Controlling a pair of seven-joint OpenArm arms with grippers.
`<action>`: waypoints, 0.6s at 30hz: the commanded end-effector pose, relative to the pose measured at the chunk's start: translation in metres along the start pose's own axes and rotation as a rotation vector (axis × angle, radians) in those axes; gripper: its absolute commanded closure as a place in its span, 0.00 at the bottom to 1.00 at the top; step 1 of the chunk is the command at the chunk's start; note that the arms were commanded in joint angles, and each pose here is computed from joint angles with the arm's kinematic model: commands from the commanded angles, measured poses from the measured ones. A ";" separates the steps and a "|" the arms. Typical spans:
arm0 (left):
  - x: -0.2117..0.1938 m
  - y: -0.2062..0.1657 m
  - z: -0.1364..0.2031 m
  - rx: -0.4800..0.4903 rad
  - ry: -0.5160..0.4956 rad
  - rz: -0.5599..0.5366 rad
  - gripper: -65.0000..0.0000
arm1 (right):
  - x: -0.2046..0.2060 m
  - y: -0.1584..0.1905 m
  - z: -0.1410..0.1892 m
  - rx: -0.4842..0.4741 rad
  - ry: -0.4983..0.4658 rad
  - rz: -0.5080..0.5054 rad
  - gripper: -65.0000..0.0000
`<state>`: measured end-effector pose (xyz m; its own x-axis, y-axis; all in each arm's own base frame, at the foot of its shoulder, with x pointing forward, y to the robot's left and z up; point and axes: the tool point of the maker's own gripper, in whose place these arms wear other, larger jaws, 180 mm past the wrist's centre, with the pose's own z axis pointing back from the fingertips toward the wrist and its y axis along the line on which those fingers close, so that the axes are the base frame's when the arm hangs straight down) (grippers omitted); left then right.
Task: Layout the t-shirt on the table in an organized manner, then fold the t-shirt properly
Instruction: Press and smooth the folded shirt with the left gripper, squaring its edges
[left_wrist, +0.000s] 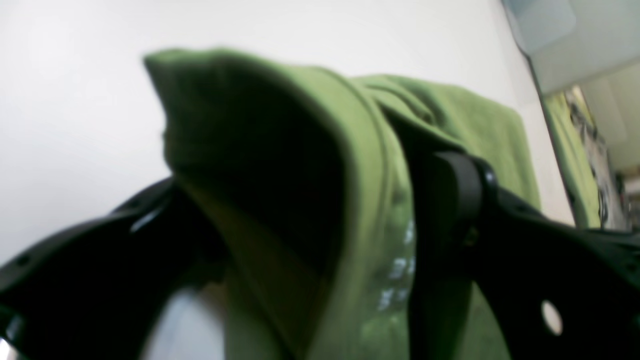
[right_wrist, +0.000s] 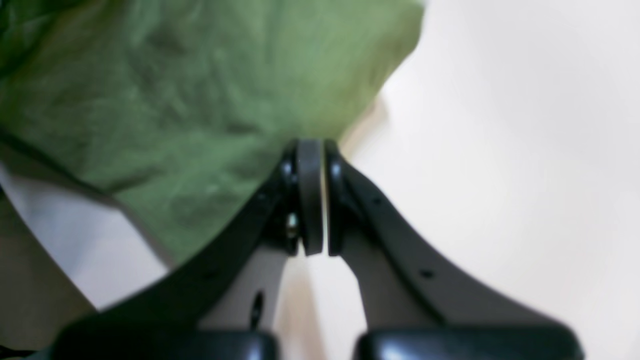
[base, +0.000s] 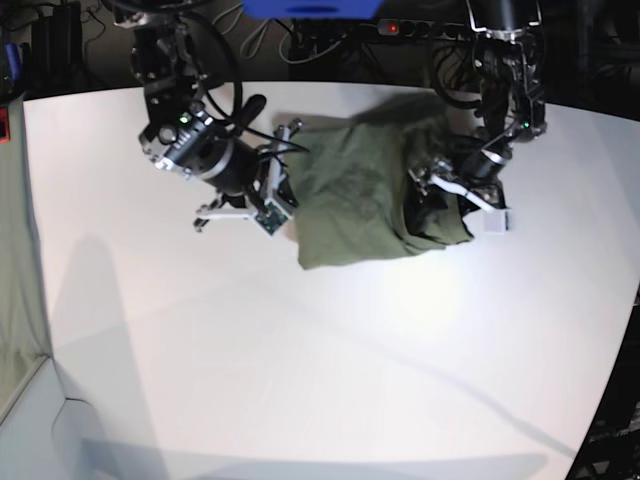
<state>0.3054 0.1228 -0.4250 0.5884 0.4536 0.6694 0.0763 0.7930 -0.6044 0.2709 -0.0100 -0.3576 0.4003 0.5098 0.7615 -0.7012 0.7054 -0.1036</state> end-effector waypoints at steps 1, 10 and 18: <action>-0.041 0.010 0.002 0.056 0.164 -0.006 0.19 | 0.014 -0.004 0.006 -0.013 -0.057 -0.002 1.00; -0.029 0.003 -0.009 0.032 0.168 -0.057 0.77 | 0.003 -0.050 0.026 -0.148 -0.052 -0.063 1.00; -0.038 0.020 -0.026 0.055 0.251 -0.073 1.00 | -0.009 -0.043 0.033 -0.146 -0.029 -0.079 1.00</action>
<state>0.3296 0.1038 -0.4431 0.6748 0.3606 0.6440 0.1394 0.7946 -0.5909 0.2733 -0.0647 -0.3518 0.4701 0.4525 0.7577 -0.5724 0.8098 -0.1285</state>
